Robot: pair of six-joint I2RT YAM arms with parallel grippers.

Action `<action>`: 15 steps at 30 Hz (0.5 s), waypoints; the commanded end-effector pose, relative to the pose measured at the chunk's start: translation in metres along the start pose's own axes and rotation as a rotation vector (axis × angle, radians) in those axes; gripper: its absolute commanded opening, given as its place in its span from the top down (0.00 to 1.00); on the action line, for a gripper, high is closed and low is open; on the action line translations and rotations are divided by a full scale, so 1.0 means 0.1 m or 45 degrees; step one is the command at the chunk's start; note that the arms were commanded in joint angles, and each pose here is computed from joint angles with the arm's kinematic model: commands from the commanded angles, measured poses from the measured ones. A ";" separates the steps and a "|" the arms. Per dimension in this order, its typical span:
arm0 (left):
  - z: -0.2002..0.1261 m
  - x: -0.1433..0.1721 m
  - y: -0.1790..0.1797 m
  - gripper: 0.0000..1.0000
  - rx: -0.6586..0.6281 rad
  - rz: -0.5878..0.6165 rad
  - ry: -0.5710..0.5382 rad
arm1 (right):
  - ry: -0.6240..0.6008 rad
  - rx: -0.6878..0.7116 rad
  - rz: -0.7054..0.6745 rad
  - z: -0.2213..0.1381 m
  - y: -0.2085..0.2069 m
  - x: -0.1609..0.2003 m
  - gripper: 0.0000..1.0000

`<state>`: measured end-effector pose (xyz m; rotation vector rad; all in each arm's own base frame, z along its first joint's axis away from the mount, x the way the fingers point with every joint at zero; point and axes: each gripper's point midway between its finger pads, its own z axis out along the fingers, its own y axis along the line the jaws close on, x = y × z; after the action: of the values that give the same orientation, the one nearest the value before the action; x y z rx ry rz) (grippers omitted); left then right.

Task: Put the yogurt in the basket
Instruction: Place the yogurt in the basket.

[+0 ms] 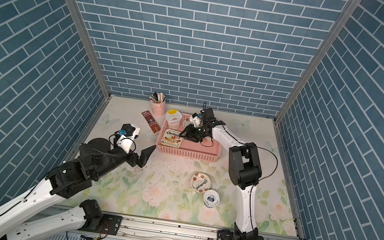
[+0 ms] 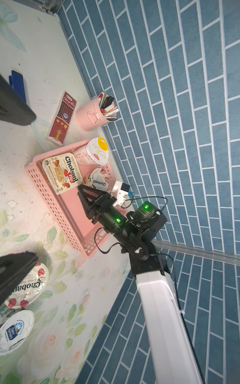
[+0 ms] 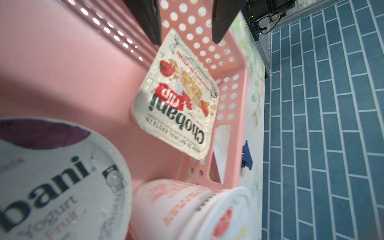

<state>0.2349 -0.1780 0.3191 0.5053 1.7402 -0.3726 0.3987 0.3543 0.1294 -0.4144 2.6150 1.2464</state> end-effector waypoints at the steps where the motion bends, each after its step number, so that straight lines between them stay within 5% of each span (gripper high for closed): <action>1: 0.00 -0.01 -0.02 0.00 0.011 0.003 -0.024 | -0.086 0.032 -0.159 -0.35 0.23 -0.01 0.56; 15: 0.12 0.00 -0.15 0.00 0.082 -0.003 -0.018 | -0.168 -0.026 -0.266 -1.07 0.38 0.56 0.65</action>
<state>0.2383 -0.1896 0.3151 0.5301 1.7372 -0.4036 0.3369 0.2923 0.1935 -0.4986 2.4487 1.1639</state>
